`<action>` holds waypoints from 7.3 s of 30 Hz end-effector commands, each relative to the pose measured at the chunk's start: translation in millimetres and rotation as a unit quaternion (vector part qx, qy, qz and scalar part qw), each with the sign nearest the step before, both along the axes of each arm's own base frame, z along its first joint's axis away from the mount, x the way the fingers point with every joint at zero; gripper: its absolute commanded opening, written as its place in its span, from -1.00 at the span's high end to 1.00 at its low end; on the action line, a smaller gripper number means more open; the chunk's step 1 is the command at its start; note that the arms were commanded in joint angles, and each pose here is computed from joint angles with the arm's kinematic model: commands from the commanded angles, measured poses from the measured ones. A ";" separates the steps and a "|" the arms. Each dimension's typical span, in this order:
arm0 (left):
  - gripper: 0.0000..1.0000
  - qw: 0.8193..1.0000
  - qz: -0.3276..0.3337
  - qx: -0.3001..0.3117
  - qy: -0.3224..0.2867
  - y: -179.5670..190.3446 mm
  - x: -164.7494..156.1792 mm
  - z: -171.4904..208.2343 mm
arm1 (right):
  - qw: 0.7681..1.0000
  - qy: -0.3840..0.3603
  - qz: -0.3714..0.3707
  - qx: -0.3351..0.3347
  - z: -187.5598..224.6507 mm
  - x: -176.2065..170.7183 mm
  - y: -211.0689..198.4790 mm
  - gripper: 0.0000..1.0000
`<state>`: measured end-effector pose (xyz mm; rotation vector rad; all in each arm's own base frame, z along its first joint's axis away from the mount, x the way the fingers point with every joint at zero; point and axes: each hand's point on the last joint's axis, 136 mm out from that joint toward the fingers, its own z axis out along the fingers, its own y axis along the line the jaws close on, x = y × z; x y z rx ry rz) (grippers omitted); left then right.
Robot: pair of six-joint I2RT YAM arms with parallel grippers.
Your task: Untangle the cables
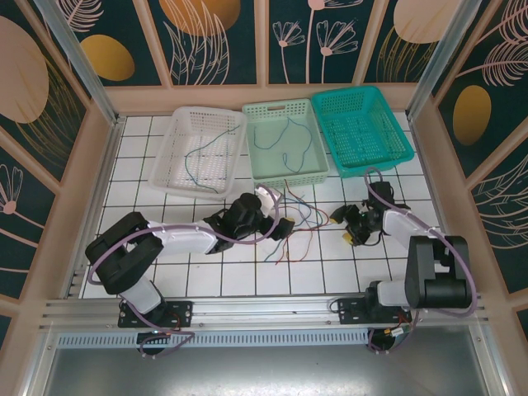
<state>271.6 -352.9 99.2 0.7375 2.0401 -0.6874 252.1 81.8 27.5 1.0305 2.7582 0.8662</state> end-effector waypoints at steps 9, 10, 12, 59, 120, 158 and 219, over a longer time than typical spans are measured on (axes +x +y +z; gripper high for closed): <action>-0.97 0.999 0.002 -0.003 -0.041 8.1 0.2 13.6 | 0.999 0.036 -0.025 -0.009 -17.5 23.0 -27.5 -0.13; -0.97 0.999 0.002 -0.002 -0.042 8.5 0.1 13.9 | 0.999 0.034 -0.027 -0.011 -17.4 25.4 -29.0 -0.12; -0.97 0.999 0.002 -0.001 -0.044 9.2 0.0 14.0 | 0.999 0.034 -0.031 -0.017 -17.3 29.7 -33.9 -0.10; -0.97 0.999 0.009 0.011 -0.038 19.0 -4.4 3.7 | 0.995 0.052 -0.072 0.048 10.5 50.5 -39.4 0.00; -0.97 0.998 0.029 0.028 -0.051 25.4 3.0 0.0 | 0.989 0.123 -0.085 -0.018 -37.1 37.3 -39.6 0.95; -0.98 0.970 0.233 0.014 -0.067 66.0 47.2 25.1 | 0.821 -0.511 0.061 -0.246 326.2 112.5 4.6 1.00; -0.97 0.957 0.278 -0.048 -0.066 95.5 35.3 47.3 | 0.837 -0.419 0.301 -0.182 210.4 254.6 153.9 -0.56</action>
